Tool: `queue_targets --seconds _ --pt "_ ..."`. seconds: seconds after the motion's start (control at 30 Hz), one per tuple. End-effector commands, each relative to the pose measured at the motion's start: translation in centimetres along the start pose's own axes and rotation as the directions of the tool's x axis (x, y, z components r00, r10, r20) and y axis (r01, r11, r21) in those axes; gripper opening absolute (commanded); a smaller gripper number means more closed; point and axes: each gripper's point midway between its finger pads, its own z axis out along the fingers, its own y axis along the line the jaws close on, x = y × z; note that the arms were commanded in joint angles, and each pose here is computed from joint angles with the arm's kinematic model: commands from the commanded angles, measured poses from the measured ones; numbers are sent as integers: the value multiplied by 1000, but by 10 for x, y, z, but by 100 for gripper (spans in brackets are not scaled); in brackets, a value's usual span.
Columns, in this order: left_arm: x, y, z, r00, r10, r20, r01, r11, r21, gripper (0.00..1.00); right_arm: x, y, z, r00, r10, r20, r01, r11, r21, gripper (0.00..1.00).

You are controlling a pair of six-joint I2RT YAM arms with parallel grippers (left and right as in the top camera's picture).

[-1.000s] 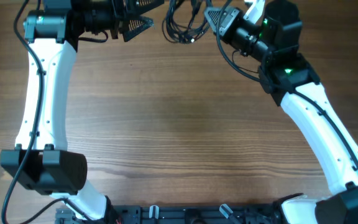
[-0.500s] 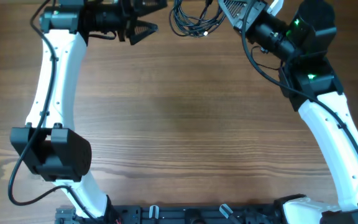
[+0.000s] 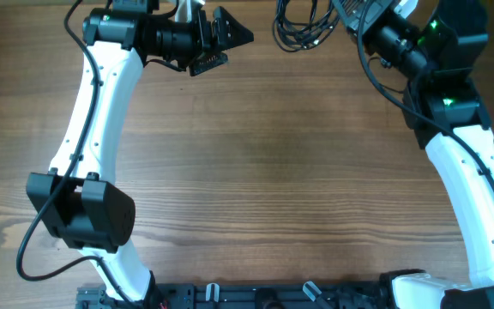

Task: Untangle cables

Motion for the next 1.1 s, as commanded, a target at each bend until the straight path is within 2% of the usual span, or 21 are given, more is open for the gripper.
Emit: queue_targets --seconds 0.0,0.07,0.13,0.23,0.33,0.4,0.53,0.63,0.8,1.07 --pt "9 -11 1 998 63 -18 -63 998 17 91 -8 16 -8 998 -43 39 44 999 -11 4" --pt "19 -20 14 986 161 -45 -160 987 15 90 -9 15 -8 998 -45 42 46 999 -9 4" --pt "23 -15 29 958 282 -55 -285 956 -70 90 -9 15 -8 998 -48 41 49 999 -9 4" --pt "16 5 42 940 339 -37 -334 895 -296 98 -8 14 -7 998 -48 37 48 999 -4 4" --pt "7 9 49 914 406 -11 -372 825 -426 97 -5 11 -7 998 -51 26 51 999 6 4" --pt "2 6 52 910 414 26 -356 810 -465 97 -4 8 -7 999 -47 19 47 999 16 4" --pt "-2 -3 43 957 260 128 -188 894 -407 96 -2 4 -7 998 -61 12 60 998 34 4" --pt "-4 -24 34 980 131 150 -93 968 -232 90 -2 0 -8 998 -55 17 54 997 53 4" --pt "-2 -42 23 994 -7 111 13 998 -55 93 -2 0 -8 999 -51 17 50 997 53 5" --pt "-2 -45 24 994 -23 108 27 999 -41 92 20 14 -2 997 -48 -68 48 999 -6 4"
